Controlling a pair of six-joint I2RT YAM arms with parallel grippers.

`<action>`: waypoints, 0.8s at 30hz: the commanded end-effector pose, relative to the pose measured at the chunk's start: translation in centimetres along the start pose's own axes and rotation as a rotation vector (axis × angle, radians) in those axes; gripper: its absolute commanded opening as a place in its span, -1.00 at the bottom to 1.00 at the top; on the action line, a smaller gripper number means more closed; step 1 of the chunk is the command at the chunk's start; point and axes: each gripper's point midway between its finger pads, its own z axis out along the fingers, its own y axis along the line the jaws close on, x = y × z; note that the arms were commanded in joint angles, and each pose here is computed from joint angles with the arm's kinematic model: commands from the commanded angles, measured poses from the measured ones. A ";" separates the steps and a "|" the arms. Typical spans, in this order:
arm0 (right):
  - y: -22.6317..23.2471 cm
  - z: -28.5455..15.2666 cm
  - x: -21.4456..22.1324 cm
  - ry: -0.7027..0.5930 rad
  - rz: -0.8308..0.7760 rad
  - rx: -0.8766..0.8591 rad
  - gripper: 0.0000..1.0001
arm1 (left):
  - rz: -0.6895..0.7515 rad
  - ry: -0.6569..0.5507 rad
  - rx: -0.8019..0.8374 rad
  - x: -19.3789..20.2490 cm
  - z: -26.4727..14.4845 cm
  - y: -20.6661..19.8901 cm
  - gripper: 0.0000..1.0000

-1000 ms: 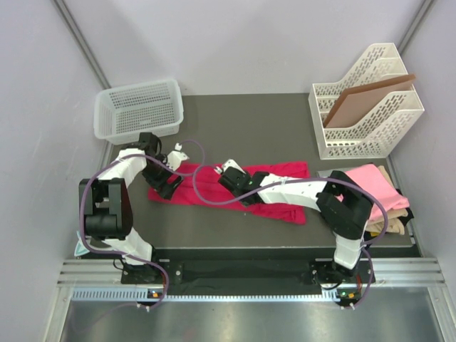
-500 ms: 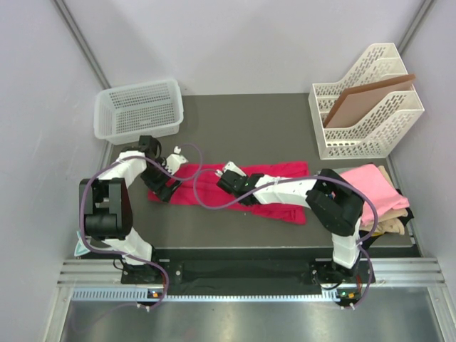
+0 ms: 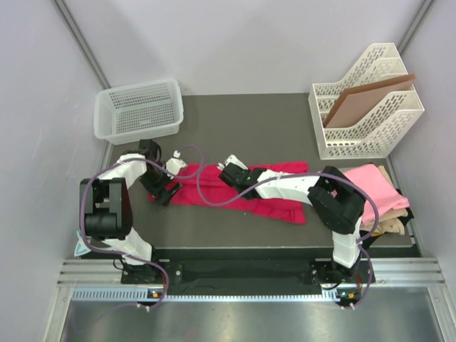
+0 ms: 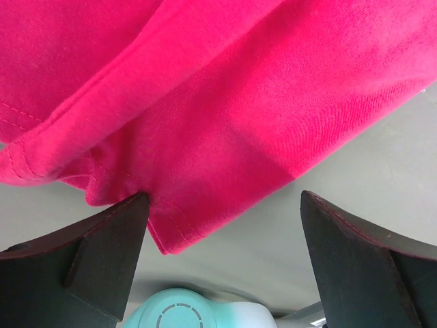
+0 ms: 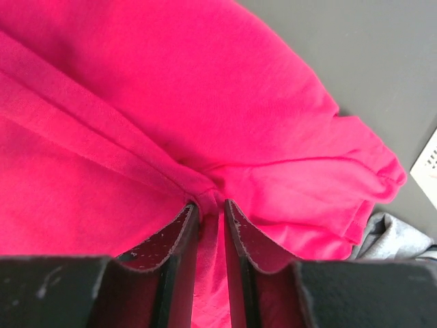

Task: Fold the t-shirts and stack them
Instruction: Fold the other side of the tshirt into a rectangle

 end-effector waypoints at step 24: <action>-11.4 1.1 -7.3 -0.076 0.277 0.116 -0.32 | 0.092 0.014 -0.081 1.6 -2.8 0.2 0.93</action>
